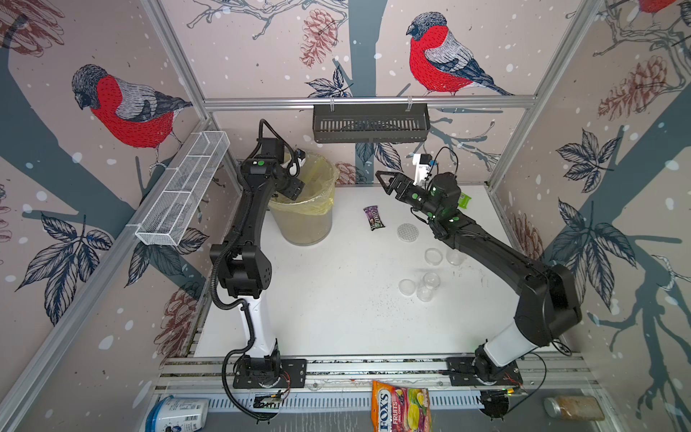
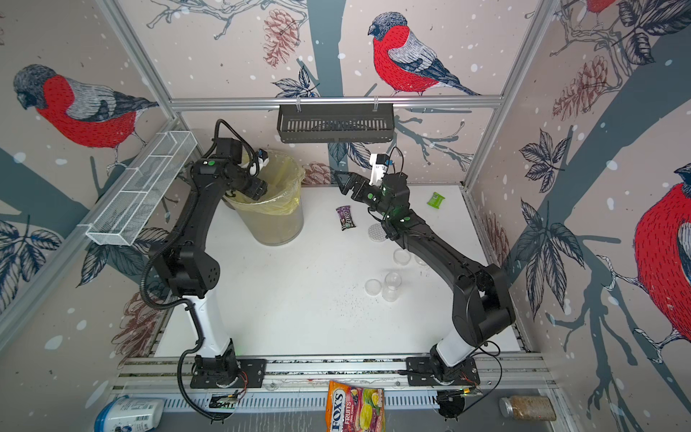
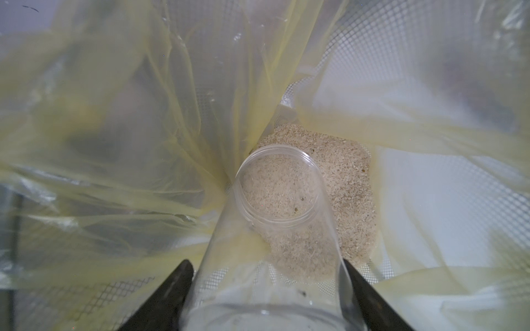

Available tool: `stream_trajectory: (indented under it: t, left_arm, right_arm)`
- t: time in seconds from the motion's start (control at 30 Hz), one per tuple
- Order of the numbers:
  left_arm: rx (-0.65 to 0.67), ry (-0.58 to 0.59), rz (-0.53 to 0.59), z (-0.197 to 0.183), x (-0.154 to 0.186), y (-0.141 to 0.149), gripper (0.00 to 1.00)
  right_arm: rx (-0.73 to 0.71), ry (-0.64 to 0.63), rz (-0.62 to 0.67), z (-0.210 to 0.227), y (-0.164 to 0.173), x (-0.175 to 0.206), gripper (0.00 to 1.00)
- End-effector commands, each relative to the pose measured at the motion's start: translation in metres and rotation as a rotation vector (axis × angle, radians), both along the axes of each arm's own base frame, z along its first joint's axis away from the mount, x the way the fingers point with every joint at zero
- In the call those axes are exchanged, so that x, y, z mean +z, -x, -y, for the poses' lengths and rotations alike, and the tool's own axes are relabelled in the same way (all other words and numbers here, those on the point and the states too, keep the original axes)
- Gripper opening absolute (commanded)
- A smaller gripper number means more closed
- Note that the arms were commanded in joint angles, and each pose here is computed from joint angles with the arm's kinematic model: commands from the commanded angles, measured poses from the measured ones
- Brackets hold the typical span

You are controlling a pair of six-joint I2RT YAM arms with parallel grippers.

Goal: Empty moldy rice from jars
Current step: Pour the moldy rice from the jar into the trash bin.

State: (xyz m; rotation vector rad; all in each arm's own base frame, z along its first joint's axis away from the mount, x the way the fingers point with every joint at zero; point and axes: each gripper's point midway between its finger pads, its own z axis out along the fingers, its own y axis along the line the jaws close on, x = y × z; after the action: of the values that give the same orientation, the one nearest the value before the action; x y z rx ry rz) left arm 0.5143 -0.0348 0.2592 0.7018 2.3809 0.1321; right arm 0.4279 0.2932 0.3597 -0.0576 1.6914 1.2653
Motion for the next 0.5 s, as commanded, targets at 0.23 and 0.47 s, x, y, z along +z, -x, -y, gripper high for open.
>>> stream_trajectory:
  t: [0.23,0.47]
  left_arm:
    - [-0.002,-0.013,-0.006,-0.004,-0.002,0.000,0.31]
    - [0.007,0.064,0.114,-0.010,0.041,0.000,0.31]
  right_arm:
    - [0.026,-0.013,0.019,-0.003,0.000,0.006,1.00]
    - [0.035,-0.007,0.009,-0.006,-0.002,0.001,1.00]
